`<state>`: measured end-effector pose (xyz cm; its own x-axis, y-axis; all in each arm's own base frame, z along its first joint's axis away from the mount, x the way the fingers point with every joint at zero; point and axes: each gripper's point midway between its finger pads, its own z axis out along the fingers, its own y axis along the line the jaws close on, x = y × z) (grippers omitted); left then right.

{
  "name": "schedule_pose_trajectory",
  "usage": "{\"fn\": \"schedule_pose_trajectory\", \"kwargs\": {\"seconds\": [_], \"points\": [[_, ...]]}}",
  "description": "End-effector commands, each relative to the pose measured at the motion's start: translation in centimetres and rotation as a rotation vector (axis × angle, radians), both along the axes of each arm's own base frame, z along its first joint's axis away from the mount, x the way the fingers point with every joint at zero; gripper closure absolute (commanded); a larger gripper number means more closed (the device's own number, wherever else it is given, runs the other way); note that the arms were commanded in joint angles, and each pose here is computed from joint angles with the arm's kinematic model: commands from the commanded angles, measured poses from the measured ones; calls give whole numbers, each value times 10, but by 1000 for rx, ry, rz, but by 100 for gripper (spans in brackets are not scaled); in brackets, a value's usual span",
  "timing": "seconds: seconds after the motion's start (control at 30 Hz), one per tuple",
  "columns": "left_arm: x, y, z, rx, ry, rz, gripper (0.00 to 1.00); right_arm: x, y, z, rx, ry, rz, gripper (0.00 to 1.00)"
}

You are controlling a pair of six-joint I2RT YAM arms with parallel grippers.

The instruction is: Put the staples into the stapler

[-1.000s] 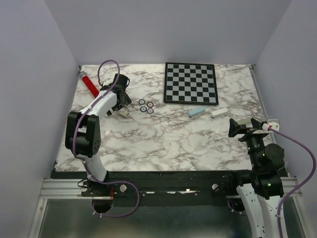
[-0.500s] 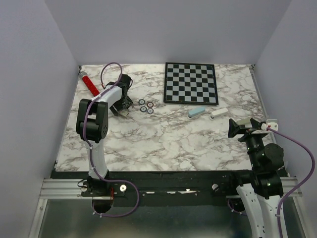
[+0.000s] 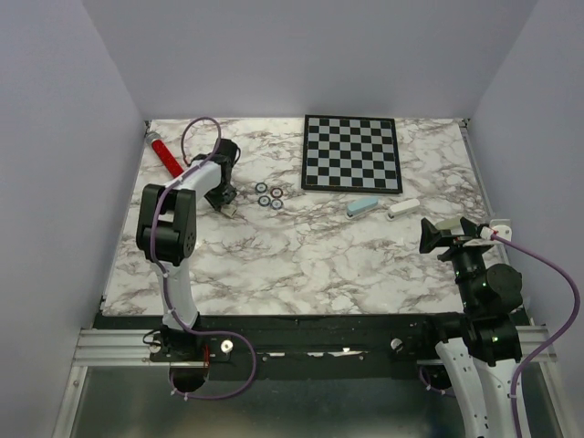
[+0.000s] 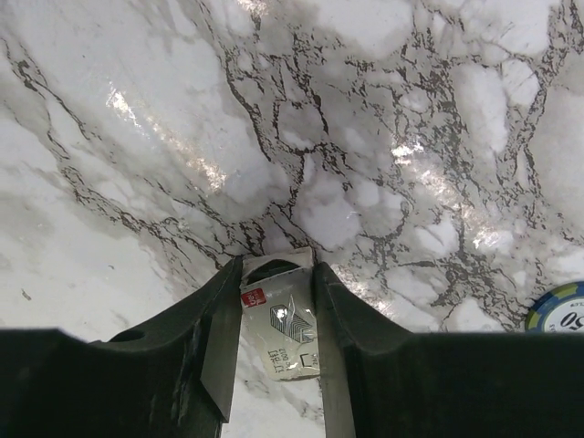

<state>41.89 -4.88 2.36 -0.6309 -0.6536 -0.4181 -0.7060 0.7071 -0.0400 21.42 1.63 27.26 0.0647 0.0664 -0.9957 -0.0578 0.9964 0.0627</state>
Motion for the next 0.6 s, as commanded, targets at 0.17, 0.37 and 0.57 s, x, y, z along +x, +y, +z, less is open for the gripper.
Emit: {"fn": "schedule_pose_trajectory", "kwargs": {"seconds": [0.17,0.37,0.57], "points": [[-47,-21,2,-68,48,-74,65,-3,7,8,24,-24,35,0],[-91,-73,-9,-160,79,-142,65,2,25,6,96,33,119,0],[-139,-129,-20,-242,94,-178,65,6,62,-18,194,160,301,0]]}}
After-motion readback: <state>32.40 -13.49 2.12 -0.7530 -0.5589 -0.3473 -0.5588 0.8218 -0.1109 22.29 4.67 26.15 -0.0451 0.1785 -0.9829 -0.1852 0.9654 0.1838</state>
